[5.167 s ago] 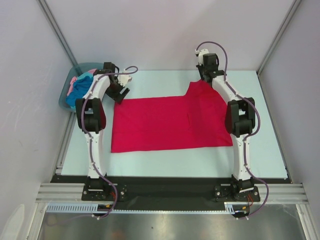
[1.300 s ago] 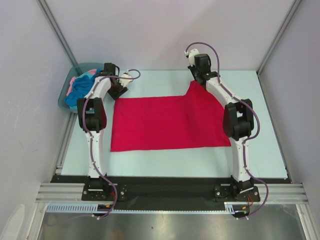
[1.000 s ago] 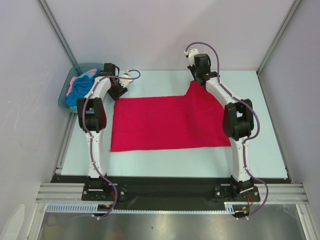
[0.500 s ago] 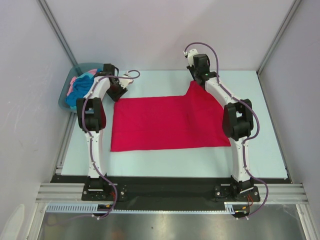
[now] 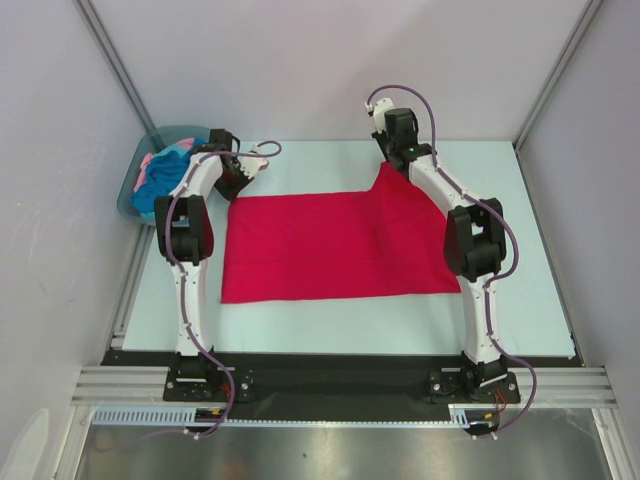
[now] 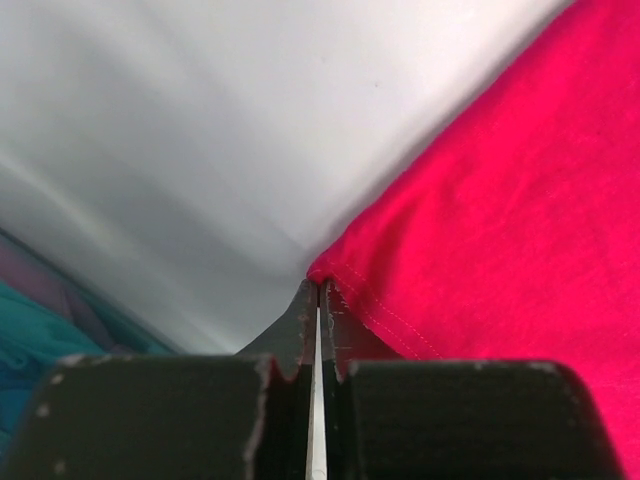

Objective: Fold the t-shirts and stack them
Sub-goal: Fold the tshirt

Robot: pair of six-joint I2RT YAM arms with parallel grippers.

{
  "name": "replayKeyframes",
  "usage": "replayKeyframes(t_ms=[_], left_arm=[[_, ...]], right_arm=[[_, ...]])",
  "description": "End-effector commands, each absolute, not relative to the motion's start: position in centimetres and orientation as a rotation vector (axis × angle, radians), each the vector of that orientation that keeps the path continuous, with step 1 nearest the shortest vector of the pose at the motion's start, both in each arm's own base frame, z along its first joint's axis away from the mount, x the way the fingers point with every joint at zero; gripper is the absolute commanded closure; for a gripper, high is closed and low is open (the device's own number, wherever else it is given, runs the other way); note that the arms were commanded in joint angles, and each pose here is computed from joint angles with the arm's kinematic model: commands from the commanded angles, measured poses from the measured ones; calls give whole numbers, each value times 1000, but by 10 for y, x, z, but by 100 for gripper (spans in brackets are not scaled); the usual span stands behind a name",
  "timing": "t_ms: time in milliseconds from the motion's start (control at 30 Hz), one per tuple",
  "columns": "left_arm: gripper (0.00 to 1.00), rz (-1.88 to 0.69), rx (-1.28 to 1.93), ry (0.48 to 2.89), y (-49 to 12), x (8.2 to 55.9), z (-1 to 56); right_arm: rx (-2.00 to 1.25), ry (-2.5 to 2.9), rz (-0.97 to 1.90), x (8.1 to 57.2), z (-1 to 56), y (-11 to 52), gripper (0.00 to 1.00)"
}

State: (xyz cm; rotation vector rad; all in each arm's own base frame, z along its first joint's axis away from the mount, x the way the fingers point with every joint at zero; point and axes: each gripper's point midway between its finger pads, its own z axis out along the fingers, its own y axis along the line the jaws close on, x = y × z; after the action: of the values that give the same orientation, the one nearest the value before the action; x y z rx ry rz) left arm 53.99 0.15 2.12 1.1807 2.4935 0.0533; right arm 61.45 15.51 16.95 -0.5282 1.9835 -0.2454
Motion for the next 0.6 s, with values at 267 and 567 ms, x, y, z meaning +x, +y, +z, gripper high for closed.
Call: replayKeyframes(t_ms=[267,567], left_arm=[[100,24,1038,2348,-21,555,80],[100,59,1103,2335,-17,539,91]], right_arm=[[-709,1989,-214,590,172,157,100],[-901,2086,-163,552,144,122,100]])
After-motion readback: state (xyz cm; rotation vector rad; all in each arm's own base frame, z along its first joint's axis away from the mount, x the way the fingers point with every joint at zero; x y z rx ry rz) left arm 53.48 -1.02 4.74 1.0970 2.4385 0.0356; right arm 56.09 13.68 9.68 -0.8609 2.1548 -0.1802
